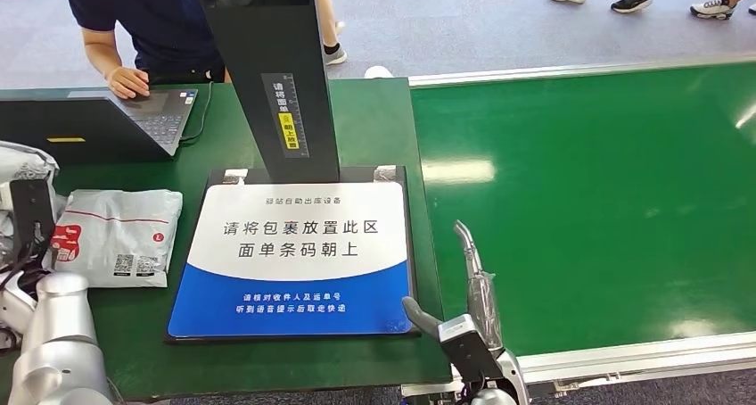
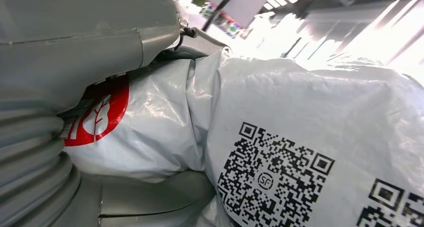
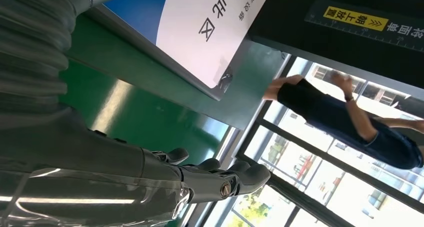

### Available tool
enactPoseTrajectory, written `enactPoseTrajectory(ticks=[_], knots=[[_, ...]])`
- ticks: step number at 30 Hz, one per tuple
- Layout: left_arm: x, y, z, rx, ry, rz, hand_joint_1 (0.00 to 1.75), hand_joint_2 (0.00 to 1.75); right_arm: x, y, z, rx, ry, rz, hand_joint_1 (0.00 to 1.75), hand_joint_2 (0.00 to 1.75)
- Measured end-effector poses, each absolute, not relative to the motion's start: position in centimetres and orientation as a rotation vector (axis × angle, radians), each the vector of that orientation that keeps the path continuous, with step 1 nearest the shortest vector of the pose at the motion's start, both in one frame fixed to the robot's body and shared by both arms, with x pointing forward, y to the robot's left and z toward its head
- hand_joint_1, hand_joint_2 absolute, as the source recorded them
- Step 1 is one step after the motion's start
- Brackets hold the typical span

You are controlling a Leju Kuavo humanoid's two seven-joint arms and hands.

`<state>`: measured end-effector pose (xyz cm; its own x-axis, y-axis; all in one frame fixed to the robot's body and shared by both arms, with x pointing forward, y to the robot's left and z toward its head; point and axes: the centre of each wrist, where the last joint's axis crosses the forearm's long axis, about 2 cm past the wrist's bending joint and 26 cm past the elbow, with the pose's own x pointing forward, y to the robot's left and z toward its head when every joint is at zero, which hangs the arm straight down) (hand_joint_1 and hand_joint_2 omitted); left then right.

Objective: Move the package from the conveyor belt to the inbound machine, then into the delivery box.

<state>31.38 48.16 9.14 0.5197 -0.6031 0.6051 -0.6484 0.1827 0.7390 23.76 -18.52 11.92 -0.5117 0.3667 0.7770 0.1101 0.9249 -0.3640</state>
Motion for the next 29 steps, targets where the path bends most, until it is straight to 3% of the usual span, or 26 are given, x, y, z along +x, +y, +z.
enactPoseTrajectory(ticks=[2, 4, 5, 18, 29], knots=[[31.4, 48.0, 8.8, 1.471, -1.095, 0.051, 0.58, 1.75, 23.7, -18.5, 11.9, -0.338, -2.1, 0.333, 0.0, 1.75], [31.4, 47.8, 8.6, 1.457, -1.069, 0.055, 0.12, 1.75, 23.6, -18.4, 11.9, -0.337, -2.1, 0.335, 0.0, 1.75], [31.3, 47.8, 8.5, 1.451, -1.062, 0.058, 0.0, 1.75, 23.6, -18.3, 11.9, -0.337, -2.1, 0.335, 0.0, 1.75], [31.0, 46.4, 7.7, 1.38, -1.068, 0.042, 0.0, 1.75, 23.7, -18.2, 12.0, -0.348, -2.106, 0.329, 0.0, 1.75], [31.7, 44.7, 9.0, 1.224, -1.319, 0.061, 0.0, 1.75, 23.6, -18.1, 12.0, -0.359, -2.106, 0.32, 0.0, 1.75]])
